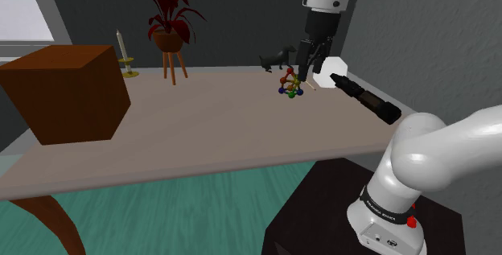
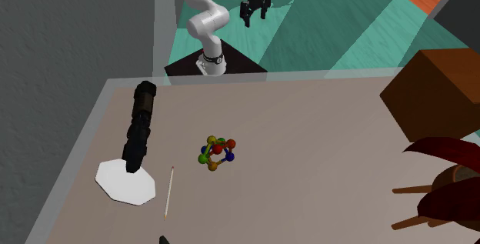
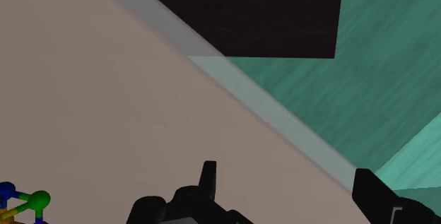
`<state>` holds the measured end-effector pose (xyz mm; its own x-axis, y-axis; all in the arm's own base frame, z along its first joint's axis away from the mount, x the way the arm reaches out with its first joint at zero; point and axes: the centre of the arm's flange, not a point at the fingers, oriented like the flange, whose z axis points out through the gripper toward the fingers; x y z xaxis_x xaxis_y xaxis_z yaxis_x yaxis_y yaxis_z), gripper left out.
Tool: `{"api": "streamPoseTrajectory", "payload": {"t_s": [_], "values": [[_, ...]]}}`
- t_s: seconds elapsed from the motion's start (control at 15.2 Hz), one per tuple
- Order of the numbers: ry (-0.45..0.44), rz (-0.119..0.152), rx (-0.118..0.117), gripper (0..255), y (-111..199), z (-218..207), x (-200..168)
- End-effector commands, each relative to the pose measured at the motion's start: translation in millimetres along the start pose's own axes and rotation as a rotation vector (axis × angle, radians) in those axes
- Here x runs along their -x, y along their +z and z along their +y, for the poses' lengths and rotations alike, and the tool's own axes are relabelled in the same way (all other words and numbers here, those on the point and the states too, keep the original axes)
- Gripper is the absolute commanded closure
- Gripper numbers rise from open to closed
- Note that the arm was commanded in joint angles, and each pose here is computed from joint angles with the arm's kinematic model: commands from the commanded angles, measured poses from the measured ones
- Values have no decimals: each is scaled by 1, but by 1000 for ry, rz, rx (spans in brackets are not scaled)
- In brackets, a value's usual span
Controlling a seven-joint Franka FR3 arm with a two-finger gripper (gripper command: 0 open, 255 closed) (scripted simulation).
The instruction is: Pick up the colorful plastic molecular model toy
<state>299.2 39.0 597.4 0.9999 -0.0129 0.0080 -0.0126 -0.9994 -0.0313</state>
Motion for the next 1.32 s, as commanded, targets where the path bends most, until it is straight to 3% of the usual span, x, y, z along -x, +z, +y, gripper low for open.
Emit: {"api": "streamPoseTrajectory", "payload": {"t_s": [0.0,1.25], "values": [[0,0,0,0,0,0,0],[150,91,65,0,100,185,-108]]}}
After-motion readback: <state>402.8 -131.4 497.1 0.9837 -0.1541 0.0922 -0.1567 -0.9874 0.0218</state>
